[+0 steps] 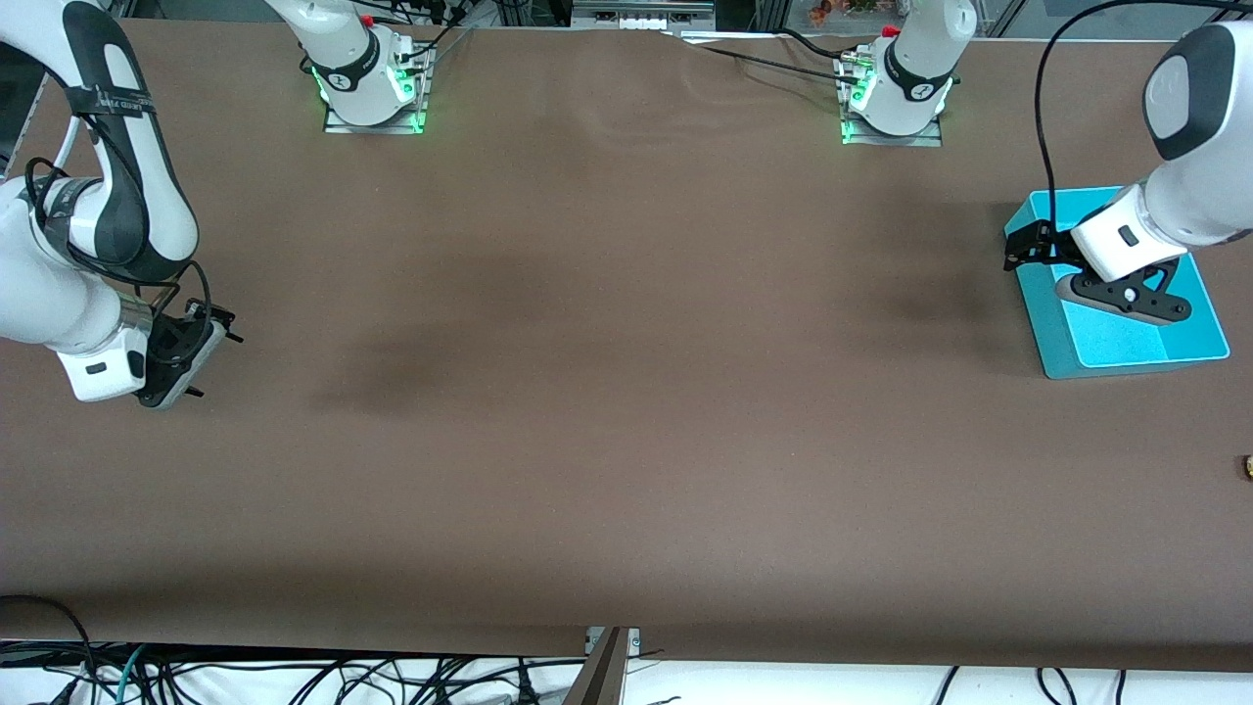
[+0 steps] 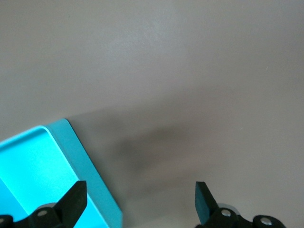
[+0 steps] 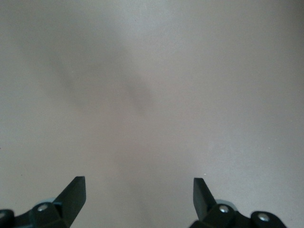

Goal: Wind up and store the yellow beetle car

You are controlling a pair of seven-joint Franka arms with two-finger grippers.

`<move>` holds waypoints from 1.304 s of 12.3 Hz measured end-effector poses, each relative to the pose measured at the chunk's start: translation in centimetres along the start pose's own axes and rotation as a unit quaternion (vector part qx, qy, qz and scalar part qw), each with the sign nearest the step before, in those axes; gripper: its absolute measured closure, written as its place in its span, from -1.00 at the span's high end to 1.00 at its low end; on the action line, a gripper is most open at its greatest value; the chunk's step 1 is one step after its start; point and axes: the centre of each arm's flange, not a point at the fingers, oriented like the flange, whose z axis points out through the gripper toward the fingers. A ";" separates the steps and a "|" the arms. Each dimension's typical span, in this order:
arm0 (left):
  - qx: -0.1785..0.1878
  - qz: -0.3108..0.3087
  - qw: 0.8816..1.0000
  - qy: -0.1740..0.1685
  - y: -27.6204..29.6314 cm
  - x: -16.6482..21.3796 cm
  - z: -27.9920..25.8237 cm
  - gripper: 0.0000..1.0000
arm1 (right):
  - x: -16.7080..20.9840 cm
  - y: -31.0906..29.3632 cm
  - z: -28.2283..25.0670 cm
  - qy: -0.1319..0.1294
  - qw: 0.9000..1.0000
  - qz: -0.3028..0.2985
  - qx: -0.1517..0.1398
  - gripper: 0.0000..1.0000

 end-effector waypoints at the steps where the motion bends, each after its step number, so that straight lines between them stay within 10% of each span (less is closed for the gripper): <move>1: 0.000 0.036 0.999 0.004 -1.9 -0.1 1.0 1.00 | 0.1 0.0 0.0 0.000 1.000 -0.001 0.000 1.00; 7: -0.014 0.247 0.969 0.004 -15.4 -2.2 8.4 1.00 | 0.3 -0.1 0.0 0.000 1.000 -0.003 0.001 1.00; 16: 0.041 0.479 0.877 -0.001 -30.1 -2.0 9.1 1.00 | 0.7 -0.3 0.0 0.000 1.000 -0.006 0.001 1.00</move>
